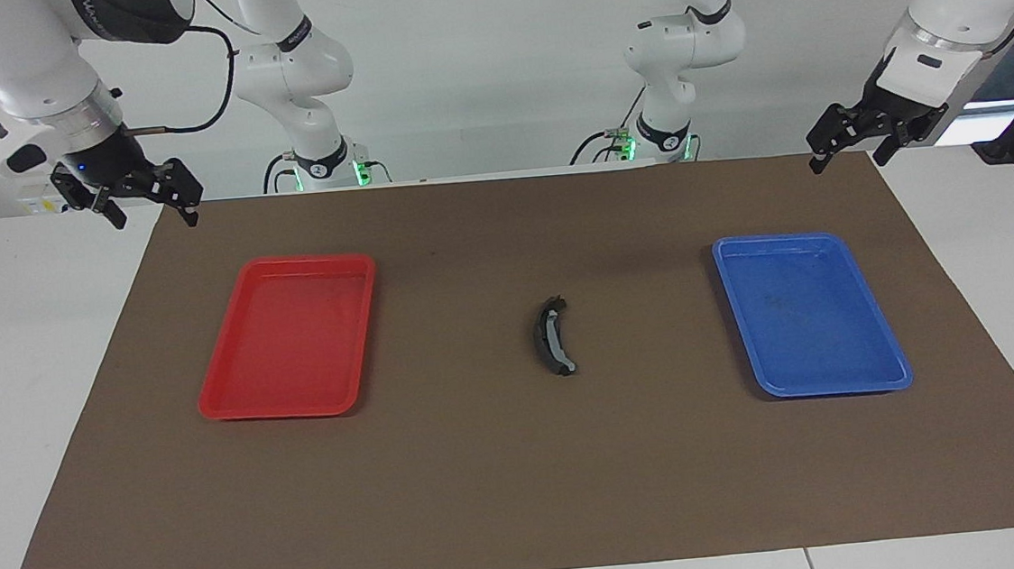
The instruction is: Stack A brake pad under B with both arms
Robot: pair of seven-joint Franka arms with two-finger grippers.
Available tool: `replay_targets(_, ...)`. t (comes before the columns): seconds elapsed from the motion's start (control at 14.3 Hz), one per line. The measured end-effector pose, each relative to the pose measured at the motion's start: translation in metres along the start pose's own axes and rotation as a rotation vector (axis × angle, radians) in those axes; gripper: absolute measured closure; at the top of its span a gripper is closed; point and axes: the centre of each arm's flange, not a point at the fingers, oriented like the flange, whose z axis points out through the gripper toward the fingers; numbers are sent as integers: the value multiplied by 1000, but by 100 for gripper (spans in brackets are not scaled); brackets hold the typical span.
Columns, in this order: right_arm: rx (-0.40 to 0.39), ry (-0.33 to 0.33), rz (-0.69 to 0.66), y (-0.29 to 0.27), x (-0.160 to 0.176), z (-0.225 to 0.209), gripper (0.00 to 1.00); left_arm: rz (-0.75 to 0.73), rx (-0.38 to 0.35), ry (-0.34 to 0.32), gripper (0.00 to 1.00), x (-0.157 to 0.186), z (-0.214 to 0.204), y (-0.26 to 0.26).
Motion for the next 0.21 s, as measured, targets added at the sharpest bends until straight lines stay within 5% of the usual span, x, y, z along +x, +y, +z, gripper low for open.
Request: replay_targets(0.21,2,5,-1,0,-1,-1,0,0,0,0,0,0,0,0)
